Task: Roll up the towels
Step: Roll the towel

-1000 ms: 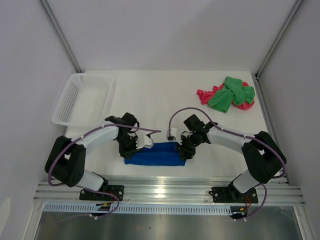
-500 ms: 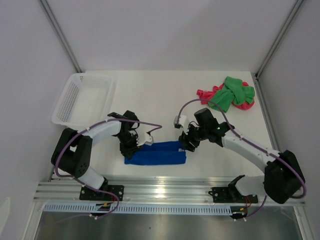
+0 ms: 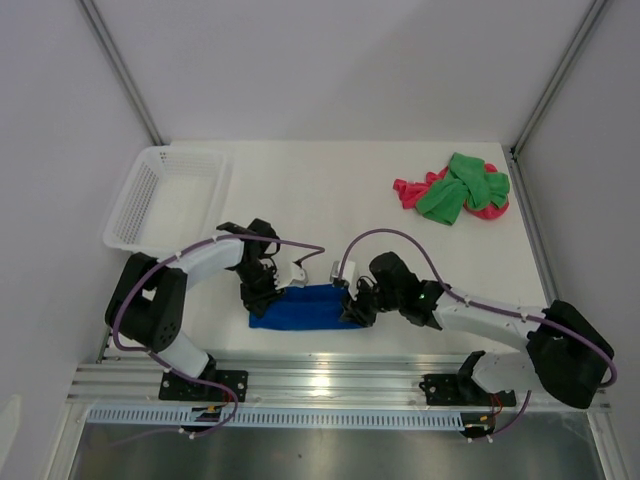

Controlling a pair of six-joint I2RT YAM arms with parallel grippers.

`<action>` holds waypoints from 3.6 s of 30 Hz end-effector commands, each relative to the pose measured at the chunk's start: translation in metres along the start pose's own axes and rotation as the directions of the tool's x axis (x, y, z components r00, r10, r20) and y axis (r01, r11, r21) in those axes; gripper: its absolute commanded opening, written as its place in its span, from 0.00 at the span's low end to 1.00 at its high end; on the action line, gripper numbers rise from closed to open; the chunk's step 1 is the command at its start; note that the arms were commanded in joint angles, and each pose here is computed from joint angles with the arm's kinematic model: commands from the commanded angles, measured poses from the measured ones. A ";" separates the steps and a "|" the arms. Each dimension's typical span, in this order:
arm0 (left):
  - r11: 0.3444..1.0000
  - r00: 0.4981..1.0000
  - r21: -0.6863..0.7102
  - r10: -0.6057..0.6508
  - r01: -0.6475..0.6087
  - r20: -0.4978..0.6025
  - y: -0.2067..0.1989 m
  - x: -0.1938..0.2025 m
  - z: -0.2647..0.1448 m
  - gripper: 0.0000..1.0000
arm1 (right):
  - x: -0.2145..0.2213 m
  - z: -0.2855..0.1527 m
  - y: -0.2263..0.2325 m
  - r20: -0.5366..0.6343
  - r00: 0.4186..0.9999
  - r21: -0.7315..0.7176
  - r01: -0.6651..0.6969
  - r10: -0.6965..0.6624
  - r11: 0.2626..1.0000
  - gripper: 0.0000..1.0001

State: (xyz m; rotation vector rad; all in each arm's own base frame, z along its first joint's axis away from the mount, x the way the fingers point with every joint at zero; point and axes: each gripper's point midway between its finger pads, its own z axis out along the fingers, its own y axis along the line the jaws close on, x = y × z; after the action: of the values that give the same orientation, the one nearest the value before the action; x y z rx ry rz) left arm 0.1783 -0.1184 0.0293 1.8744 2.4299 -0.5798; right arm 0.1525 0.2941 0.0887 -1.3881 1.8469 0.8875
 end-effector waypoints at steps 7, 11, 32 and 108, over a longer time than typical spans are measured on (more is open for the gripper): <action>0.997 0.999 -0.077 -0.021 0.024 0.030 0.019 -0.009 -0.009 0.39 | -0.013 0.038 -0.026 0.078 0.994 0.019 -0.077 0.075 0.997 0.22; 0.991 0.998 -0.131 -0.031 0.037 0.049 0.028 -0.012 -0.016 0.41 | -0.002 0.042 -0.038 0.066 0.988 0.030 -0.142 0.140 0.989 0.21; 0.879 0.972 -0.468 0.178 -0.086 0.156 0.020 -0.028 -0.051 0.50 | 0.015 0.046 -0.058 0.082 0.959 0.058 -0.276 0.271 0.960 0.21; 0.857 0.968 -0.472 0.249 -0.209 0.025 -0.014 0.005 0.003 0.01 | 0.014 -0.009 -0.028 -0.201 0.920 0.122 0.363 -0.336 0.924 0.59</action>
State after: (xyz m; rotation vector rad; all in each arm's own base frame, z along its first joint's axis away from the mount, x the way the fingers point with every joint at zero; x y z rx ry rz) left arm 0.1732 -0.1136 0.0248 1.8272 2.0195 0.0417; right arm 0.1765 0.2934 0.0847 -1.4389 1.7661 0.6719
